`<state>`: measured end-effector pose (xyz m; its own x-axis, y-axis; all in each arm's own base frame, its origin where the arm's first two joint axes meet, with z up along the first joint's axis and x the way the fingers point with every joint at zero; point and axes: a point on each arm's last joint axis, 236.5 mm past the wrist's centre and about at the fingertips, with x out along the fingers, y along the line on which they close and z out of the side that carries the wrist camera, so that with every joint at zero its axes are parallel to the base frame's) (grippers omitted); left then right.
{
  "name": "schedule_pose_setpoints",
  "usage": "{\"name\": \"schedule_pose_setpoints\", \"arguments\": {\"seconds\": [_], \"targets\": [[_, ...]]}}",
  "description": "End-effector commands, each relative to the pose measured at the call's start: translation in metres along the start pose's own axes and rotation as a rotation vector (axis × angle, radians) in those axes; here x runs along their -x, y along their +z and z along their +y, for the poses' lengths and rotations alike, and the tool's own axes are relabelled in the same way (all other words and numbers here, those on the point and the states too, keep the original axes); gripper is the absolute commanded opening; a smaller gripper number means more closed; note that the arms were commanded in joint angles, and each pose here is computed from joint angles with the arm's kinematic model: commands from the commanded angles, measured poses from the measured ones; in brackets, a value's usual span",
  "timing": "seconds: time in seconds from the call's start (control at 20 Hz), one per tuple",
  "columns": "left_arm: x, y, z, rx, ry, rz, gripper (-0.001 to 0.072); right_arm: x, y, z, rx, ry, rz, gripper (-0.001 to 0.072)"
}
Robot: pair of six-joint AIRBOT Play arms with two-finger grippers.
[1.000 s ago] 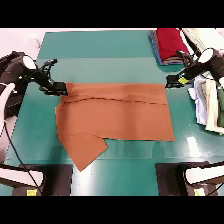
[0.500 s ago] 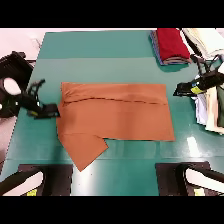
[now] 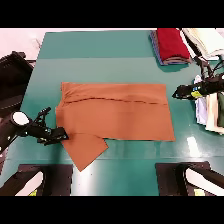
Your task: Fold the shirts.
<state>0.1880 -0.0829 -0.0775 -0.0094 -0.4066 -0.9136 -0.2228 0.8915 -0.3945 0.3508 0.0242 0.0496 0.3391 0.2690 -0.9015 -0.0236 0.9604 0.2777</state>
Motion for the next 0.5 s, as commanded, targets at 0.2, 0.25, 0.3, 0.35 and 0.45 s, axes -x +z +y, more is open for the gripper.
{"name": "schedule_pose_setpoints", "arguments": {"seconds": [0.2,0.25,0.3,0.35,0.45], "targets": [[-0.008,-0.005,-0.043,-0.037,-0.214,-0.013,0.0018,-0.001,-0.027,0.0,-0.015,0.019,0.091,0.0385],[-0.007,-0.006,-0.043,-0.054,-0.213,-0.011,0.0024,-0.004,-0.04,-0.007,-0.038,0.014,0.119,0.0385],[-0.006,-0.006,-0.043,-0.061,-0.209,-0.009,0.0024,-0.009,-0.058,-0.015,-0.072,0.009,0.153,0.0385],[-0.003,-0.004,-0.044,-0.071,-0.206,-0.018,0.0023,-0.015,-0.077,-0.024,-0.114,0.006,0.184,0.0386],[0.006,0.004,-0.044,-0.104,-0.188,-0.056,0.0023,-0.026,-0.122,-0.042,-0.2,0.01,0.26,0.0444]]}}
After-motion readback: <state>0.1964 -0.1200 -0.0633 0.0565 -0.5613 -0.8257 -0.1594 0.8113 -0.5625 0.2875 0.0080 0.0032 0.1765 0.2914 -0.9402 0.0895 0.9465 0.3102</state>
